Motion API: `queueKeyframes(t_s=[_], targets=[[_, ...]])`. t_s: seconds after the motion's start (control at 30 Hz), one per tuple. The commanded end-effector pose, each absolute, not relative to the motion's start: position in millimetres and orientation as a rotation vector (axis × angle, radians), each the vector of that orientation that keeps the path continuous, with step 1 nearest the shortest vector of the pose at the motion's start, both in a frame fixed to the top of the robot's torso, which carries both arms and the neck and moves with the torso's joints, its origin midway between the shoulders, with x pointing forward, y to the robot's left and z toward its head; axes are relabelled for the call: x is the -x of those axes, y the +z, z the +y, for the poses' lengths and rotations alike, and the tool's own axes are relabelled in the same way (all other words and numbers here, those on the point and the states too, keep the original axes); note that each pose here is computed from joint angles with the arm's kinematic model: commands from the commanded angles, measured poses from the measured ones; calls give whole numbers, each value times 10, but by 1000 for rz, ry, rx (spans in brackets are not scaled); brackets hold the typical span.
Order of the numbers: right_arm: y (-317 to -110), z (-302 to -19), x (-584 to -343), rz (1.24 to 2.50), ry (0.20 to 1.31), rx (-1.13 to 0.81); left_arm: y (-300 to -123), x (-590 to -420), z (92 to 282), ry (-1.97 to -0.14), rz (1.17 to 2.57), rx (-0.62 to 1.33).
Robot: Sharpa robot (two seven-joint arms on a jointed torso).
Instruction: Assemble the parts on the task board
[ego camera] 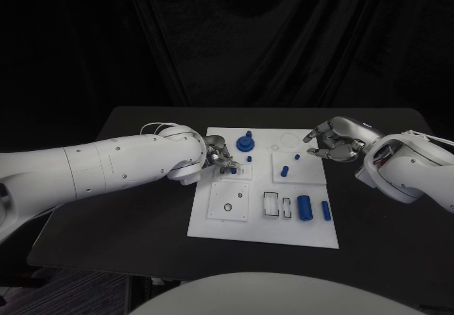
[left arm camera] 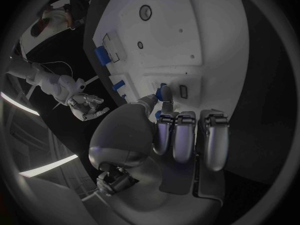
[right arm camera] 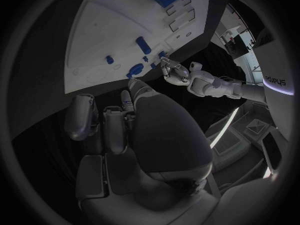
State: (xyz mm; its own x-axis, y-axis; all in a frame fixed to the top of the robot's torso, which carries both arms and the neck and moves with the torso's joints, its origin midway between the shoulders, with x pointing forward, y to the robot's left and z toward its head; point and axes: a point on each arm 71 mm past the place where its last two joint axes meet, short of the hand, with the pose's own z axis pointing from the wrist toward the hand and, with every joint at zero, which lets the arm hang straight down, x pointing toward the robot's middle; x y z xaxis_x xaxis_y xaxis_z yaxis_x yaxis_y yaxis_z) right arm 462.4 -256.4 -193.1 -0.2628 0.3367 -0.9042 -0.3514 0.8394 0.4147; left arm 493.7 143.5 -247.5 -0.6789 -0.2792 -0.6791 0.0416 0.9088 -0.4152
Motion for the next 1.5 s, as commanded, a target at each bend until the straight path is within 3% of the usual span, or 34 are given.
queueKeyframes(t_s=[0.03,1.5], targets=[[-1949,-2574,-4622,1728,638,6,-2560,-4876,1420,-517,2321,134],[-1964,-2581,-4620,1739,635,4,-2677,-4806,1426,-517,2378,110]])
